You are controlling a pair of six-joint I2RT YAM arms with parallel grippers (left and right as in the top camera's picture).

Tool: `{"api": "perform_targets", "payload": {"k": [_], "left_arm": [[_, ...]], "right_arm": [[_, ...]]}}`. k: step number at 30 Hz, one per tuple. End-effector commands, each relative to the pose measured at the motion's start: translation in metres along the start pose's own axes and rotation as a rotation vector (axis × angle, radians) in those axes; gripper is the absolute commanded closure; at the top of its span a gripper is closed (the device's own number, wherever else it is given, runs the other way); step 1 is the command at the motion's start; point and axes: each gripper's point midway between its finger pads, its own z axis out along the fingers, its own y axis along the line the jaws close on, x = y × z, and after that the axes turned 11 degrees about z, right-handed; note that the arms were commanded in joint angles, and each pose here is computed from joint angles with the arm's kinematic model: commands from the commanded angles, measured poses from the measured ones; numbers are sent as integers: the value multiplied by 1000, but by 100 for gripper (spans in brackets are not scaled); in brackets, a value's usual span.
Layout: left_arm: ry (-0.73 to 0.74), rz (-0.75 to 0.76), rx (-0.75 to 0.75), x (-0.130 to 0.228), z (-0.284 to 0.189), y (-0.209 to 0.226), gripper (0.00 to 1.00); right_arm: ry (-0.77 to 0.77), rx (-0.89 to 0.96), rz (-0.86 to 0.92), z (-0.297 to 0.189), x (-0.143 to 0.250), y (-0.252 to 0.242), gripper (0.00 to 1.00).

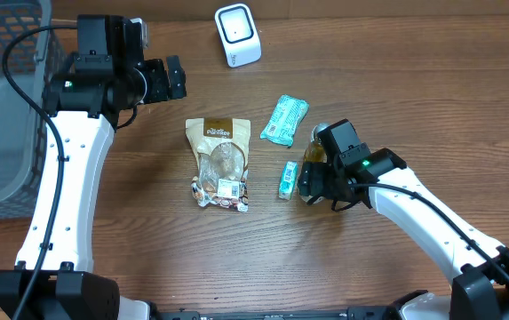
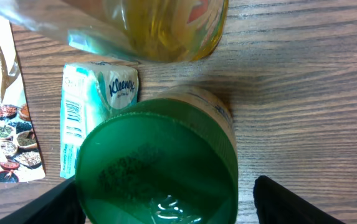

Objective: Scan the item barcode
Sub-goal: 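Lower the right gripper onto the green-lidded jar and close on it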

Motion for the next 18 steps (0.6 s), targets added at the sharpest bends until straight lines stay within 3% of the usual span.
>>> {"api": "perform_targets", "payload": {"k": [1,9,12,18], "left_arm": [[-13,29,-3,-5,-3,-1,0],[-13,28,-3,-5,-3,-1,1],[-13,29,-3,-5,-3,-1,0],[-13,29,-3,-5,-3,-1,0]], "right_arm": [[-3,9,-4,-1,2,-2,19],[-11,31,-52,-3,1,-6,21],[-71,68,-69,-4,-11,-11,17],[-90,60,-225,-4,-17,-7,17]]}}
